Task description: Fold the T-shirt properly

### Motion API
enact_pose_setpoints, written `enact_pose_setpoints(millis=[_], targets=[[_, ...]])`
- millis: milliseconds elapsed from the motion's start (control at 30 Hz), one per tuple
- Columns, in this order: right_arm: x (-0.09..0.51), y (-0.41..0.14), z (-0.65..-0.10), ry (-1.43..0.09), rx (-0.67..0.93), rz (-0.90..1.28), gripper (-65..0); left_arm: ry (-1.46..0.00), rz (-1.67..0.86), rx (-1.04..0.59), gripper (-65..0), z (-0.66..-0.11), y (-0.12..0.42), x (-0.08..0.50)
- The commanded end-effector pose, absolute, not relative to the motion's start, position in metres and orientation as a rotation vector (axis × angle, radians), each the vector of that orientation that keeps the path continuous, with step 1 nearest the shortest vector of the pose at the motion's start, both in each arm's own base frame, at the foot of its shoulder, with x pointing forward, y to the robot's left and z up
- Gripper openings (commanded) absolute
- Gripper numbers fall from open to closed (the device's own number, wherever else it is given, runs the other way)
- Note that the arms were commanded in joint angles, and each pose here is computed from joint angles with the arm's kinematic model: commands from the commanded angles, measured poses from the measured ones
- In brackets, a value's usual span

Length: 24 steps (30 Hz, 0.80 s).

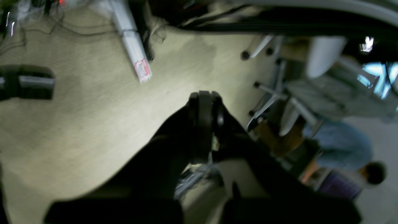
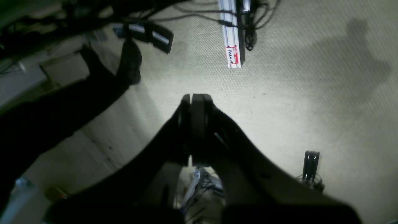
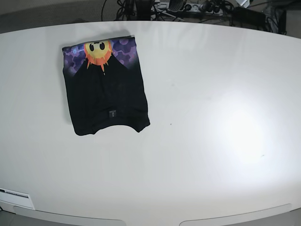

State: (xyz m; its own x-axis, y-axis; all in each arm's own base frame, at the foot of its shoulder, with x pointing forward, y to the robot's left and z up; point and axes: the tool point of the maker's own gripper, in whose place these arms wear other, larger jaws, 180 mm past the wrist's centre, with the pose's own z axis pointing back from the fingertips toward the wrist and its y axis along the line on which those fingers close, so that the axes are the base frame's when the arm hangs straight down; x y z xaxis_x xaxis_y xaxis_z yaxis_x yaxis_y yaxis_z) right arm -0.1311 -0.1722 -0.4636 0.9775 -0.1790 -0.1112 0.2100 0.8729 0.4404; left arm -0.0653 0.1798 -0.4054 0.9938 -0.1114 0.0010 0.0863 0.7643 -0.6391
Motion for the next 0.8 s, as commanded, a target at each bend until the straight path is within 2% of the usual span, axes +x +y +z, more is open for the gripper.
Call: enact_pose_setpoints(millis=[0,233,333,433,600,767], targets=[[-0.137,-0.18,-0.469,0.082,0.449,-0.183,-65.0,0.052,-0.084,-0.673,-65.0,-0.417,0.187,-0.07],[-0.123,-0.182,-0.538,0.08,0.369,-0.022,-65.0,0.068,0.004,-0.459,-65.0,-0.532,0.236,-0.074],[-0.109,-0.182,-0.566,0.062,0.316,-0.003,-65.0,0.03,0.007,-0.416,-65.0,-0.564,0.242,-0.064],[-0.089,-0.183,-0.592,0.02,0.256,0.029,-65.0,-0.025,-0.01,-0.264,-65.0,-0.597,0.251,-0.046],[-0.052,-0.164,-0.624,-0.046,0.19,0.113,-65.0,-0.117,-0.058,-0.158,-65.0,-0.631,0.214,-0.014],[-0.024,-0.104,-0.637,-0.071,0.211,0.177,-65.0,-0.152,-0.126,-0.186,-65.0,-0.643,0.152,-0.007]])
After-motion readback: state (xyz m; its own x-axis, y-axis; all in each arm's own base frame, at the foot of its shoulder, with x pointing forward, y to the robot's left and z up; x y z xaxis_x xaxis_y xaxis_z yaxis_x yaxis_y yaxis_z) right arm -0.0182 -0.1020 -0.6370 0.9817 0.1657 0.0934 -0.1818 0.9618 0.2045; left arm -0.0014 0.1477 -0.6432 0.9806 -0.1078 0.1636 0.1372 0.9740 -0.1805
